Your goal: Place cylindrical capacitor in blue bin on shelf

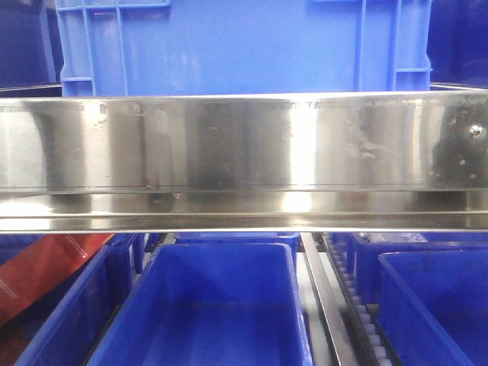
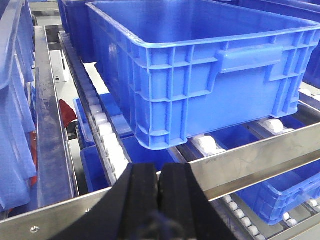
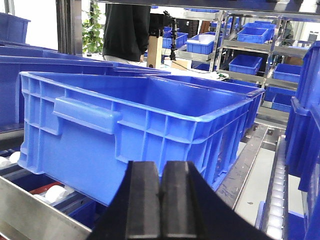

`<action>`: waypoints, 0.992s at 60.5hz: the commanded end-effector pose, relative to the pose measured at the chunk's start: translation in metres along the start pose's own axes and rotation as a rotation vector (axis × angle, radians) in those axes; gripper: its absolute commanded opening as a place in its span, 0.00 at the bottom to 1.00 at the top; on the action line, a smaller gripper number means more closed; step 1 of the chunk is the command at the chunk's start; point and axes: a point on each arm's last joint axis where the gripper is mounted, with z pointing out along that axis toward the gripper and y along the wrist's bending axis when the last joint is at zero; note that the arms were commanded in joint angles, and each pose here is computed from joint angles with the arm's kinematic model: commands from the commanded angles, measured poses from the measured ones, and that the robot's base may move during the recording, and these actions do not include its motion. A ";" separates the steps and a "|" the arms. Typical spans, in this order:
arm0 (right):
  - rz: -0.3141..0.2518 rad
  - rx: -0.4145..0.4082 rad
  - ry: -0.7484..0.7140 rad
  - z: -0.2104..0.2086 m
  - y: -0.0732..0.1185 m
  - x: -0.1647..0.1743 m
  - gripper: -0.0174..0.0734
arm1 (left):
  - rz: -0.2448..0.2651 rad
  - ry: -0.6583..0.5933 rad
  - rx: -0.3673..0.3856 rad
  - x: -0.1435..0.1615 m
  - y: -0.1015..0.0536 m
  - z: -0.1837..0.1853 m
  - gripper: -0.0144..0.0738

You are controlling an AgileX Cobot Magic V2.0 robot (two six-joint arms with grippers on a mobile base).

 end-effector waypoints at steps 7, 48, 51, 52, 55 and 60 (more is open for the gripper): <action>-0.010 0.009 -0.022 -0.001 -0.001 -0.001 0.01 | -0.006 -0.024 0.006 -0.001 0.000 -0.001 0.04; -0.010 0.009 -0.022 -0.001 -0.001 -0.001 0.01 | -0.067 -0.315 -0.380 0.127 0.024 0.051 0.04; -0.010 0.009 -0.022 -0.001 -0.001 -0.001 0.01 | -0.068 -0.312 -0.384 0.139 0.025 0.055 0.04; -0.010 0.009 -0.022 -0.001 -0.001 -0.001 0.01 | -0.069 -0.307 -0.383 0.144 0.025 0.056 0.04; -0.010 0.009 -0.022 -0.001 -0.001 -0.001 0.01 | -0.067 -0.317 -0.382 0.153 0.026 0.059 0.04; -0.010 0.009 -0.022 -0.001 -0.001 -0.001 0.01 | -0.049 -0.402 -0.376 0.158 0.025 0.060 0.04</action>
